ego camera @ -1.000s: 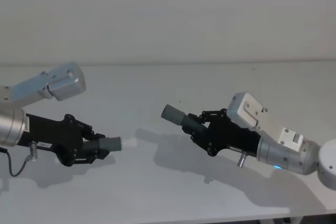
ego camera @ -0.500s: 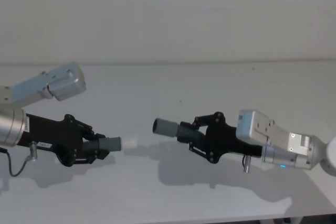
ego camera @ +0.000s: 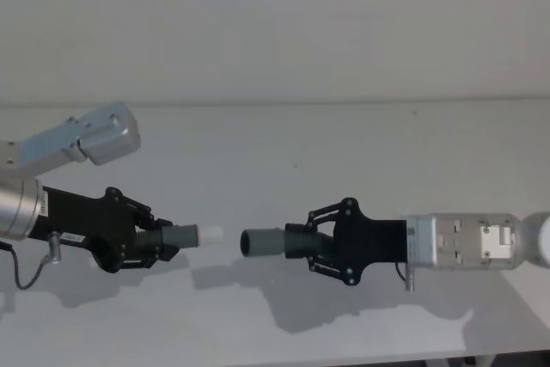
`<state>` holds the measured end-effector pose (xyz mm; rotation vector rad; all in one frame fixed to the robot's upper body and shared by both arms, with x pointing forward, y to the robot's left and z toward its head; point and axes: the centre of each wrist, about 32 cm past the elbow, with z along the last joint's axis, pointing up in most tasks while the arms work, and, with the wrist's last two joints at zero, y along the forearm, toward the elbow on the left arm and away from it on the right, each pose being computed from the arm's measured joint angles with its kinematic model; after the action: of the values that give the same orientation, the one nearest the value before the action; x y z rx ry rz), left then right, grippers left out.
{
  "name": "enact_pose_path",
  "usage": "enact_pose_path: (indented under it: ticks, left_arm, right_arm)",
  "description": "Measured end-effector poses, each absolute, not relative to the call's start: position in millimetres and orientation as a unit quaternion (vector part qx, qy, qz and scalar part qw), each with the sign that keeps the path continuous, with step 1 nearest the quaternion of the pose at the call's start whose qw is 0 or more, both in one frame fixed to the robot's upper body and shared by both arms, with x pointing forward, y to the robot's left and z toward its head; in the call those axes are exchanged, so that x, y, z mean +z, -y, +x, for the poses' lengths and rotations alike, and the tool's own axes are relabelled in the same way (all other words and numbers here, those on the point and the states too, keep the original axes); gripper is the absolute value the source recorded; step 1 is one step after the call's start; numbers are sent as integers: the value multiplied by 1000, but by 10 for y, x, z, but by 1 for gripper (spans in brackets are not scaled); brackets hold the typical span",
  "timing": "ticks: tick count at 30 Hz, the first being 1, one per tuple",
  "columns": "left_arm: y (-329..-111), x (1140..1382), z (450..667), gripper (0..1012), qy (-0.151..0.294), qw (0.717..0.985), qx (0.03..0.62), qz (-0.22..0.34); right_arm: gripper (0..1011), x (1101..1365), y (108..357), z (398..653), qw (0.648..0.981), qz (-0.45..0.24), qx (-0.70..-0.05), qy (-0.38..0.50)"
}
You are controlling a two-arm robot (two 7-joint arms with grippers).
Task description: Use both hands to pick up one end of the pipe from the table, align the ends, and insert them.
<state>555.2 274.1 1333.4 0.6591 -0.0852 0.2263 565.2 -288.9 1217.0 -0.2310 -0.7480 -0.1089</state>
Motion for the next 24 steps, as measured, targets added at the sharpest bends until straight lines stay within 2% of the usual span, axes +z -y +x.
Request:
enact_pose_path:
  ticks: [10,24]
  left_arm:
    - [-2741,13334,5552,335,42,939,111,323]
    - [-2741,13334,5552,335,42,939,111,323]
  right_arm:
    - [253,12193,2835,5786,905,-93,5,415]
    - [252,12216,2814,5865,890,-105,5,443]
